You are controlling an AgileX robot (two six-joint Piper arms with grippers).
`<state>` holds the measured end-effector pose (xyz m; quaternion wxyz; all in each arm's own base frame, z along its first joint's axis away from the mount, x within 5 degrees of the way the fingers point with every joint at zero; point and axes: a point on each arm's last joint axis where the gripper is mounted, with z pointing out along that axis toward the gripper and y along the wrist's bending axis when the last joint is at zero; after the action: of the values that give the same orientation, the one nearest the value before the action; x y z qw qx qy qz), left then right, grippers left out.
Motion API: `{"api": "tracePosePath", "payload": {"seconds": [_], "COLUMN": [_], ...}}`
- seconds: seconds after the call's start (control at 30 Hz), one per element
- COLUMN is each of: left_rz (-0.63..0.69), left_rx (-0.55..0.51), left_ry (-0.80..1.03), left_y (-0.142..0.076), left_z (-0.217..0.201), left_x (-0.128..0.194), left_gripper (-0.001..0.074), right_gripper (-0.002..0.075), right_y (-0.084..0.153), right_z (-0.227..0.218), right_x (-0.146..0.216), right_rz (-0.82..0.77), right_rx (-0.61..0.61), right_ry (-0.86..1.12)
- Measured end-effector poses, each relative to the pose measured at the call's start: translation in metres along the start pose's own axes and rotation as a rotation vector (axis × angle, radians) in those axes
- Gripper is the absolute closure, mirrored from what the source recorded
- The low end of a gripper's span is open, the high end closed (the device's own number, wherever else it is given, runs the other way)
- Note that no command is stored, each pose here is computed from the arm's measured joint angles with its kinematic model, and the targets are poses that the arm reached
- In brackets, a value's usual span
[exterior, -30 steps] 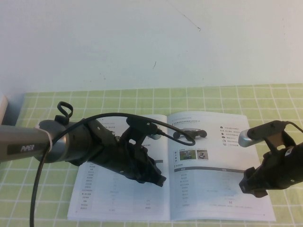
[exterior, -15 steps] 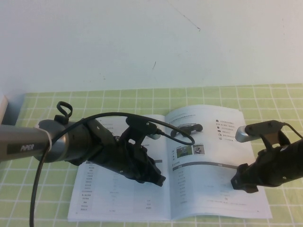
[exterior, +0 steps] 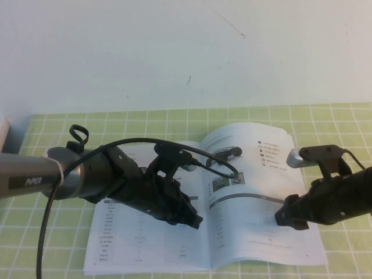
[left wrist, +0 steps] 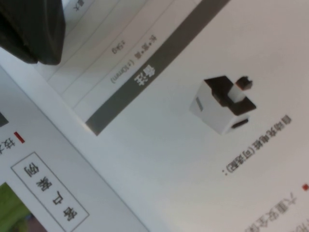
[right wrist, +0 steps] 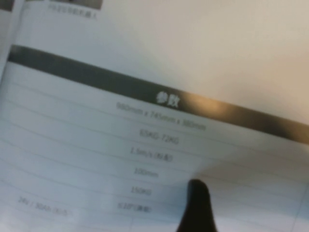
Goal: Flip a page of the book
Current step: Open the closed book
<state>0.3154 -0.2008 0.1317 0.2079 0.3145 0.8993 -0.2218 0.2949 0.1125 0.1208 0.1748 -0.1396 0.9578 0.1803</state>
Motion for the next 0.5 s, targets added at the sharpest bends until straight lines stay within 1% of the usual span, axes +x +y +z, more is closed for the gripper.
{"api": "tracePosePath", "payload": {"seconds": [0.1,0.3,0.5], "left_rz": [0.000,-0.001,0.003], "left_rx": [0.000,-0.001,0.003], "left_ry": [0.000,0.000,0.002], "left_y": [0.000,0.001,0.000], "left_z": [0.000,0.000,0.000], "left_x": [0.000,0.000,0.000], "left_gripper": [0.0738,0.0738,0.0738], "right_gripper": [0.0228,0.0229,0.0230], "right_y": [0.002,0.011,0.017], "right_z": [0.003,0.009,0.011], "right_x": [-0.002,-0.006,-0.007], "right_rz": [0.006,0.019,0.043], "right_rx": [-0.043,-0.167,-0.252], "right_ry": [-0.024,-0.078,-0.095]}}
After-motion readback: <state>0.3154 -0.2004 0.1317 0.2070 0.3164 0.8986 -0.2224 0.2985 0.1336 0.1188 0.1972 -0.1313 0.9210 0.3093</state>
